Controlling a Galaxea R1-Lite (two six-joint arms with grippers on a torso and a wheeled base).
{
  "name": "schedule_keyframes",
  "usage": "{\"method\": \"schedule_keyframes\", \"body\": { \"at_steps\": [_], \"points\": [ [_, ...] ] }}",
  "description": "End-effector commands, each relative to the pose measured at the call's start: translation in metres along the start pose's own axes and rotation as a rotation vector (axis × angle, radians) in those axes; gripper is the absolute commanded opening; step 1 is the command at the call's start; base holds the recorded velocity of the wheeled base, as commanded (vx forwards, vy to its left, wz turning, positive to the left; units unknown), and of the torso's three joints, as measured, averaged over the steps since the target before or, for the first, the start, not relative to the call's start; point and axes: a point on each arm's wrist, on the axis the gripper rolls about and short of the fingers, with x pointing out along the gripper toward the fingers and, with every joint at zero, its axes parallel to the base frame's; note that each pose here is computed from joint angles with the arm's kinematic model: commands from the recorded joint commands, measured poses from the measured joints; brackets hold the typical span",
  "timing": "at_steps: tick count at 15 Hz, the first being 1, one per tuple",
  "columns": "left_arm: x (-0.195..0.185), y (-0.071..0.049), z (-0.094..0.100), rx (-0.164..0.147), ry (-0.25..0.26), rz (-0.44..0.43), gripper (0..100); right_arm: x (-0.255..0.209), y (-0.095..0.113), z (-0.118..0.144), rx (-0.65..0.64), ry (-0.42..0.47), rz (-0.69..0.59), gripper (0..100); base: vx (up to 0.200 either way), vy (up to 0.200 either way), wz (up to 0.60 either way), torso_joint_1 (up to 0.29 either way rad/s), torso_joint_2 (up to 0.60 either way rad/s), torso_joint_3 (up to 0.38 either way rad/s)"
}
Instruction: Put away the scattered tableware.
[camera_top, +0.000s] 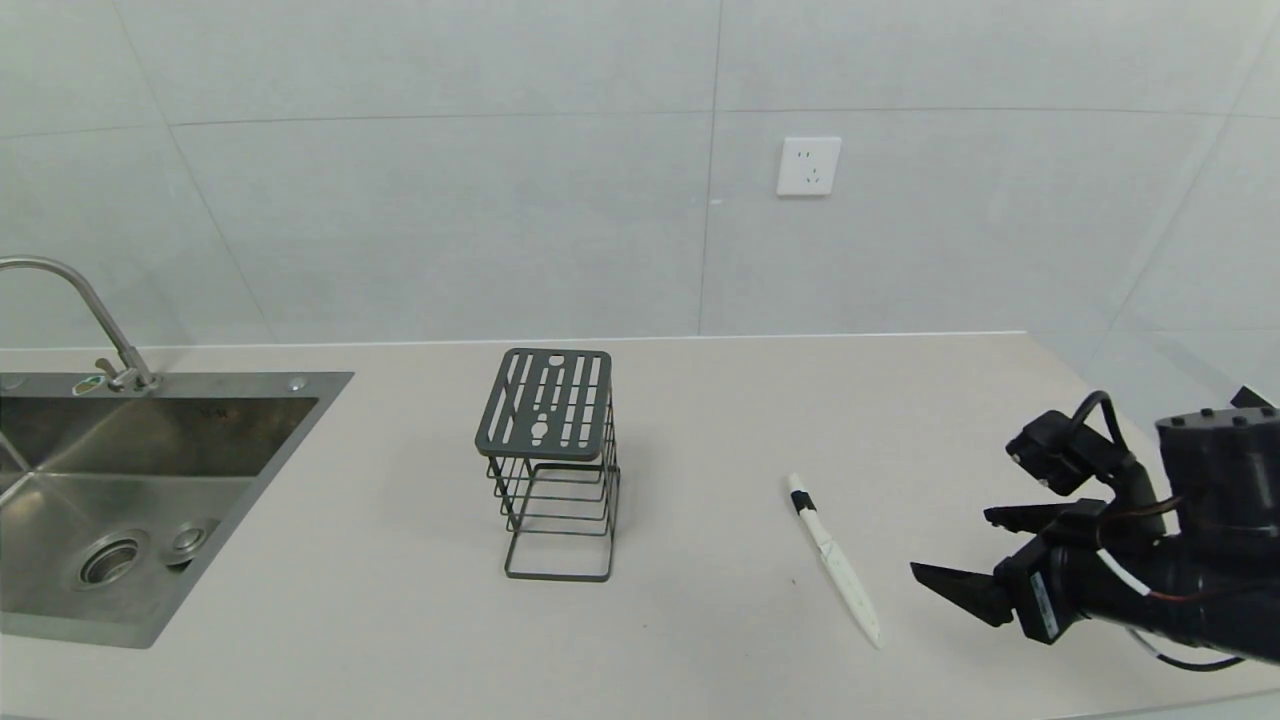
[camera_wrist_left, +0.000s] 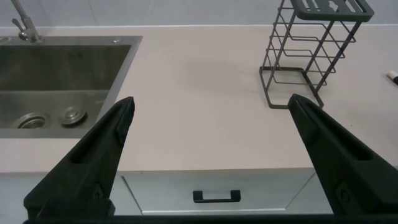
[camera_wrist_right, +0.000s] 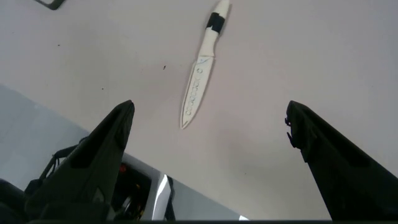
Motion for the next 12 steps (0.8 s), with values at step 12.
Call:
{"method": "schedule_keyframes", "body": {
  "at_steps": [12],
  "points": [
    [0.000, 0.000, 0.000, 0.010, 0.003, 0.000, 100, 0.083, 0.011, 0.002, 0.046, 0.168, -0.032, 100, 0.000, 0.000, 0.00, 0.000, 0.00, 0.000]
  ]
}}
